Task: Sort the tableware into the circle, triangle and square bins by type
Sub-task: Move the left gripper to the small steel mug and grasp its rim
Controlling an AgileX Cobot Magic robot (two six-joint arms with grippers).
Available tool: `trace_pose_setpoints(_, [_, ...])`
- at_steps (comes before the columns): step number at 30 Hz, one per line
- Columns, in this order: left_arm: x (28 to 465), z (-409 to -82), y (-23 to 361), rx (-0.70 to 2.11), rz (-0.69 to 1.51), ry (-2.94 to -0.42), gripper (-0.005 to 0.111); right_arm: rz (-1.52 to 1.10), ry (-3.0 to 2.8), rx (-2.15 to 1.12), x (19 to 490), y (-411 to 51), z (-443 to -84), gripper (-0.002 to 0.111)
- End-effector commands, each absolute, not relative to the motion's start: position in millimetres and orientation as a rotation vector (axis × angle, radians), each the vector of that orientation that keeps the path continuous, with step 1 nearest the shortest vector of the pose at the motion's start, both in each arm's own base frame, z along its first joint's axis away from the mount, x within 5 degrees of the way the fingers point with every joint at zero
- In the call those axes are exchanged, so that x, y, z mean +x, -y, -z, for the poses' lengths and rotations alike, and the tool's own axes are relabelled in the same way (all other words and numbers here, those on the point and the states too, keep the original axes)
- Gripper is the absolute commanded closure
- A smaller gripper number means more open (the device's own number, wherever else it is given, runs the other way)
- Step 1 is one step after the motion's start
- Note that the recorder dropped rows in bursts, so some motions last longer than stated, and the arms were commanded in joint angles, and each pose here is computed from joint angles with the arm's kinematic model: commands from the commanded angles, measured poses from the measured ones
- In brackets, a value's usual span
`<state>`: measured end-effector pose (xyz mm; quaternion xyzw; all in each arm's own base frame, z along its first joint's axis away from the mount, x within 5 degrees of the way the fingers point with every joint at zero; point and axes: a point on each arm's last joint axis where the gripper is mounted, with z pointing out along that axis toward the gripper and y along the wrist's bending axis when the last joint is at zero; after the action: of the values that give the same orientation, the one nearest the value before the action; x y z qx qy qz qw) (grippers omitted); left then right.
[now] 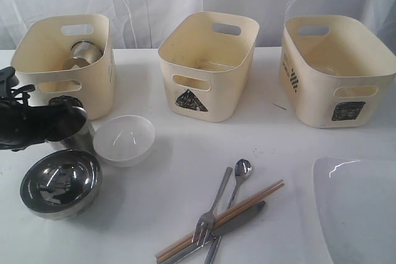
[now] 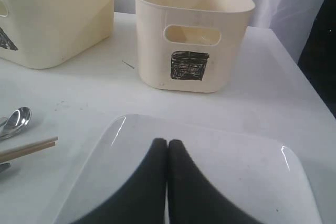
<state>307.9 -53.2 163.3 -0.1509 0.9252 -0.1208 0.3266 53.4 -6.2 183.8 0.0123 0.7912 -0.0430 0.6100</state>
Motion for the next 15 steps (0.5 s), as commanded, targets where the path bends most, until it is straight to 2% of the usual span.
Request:
trace_pose_setpoints(1, [304.4,-159.8,52.7,-0.308,0.285,-2.465,0.094,0.097,-1.824,0.033,53.3,6.2,-182.6,0.108])
trace_pose_setpoints(4, [302.3,-158.3,53.4,-0.288,0.285,-2.495,0.107,0.097,-1.824,0.033,53.3,6.2,-182.6,0.108])
trace_pose_setpoints(10, [299.9,-159.4,54.0,-0.285,0.294,-2.515,0.107,0.097,-1.824,0.033,53.3,6.2,-182.6,0.108])
trace_pose_setpoints(15, [293.1,-172.4,55.1,-0.271,0.320,-2.524,0.107,0.097,-1.824,0.033,53.3,6.2,-182.6,0.108])
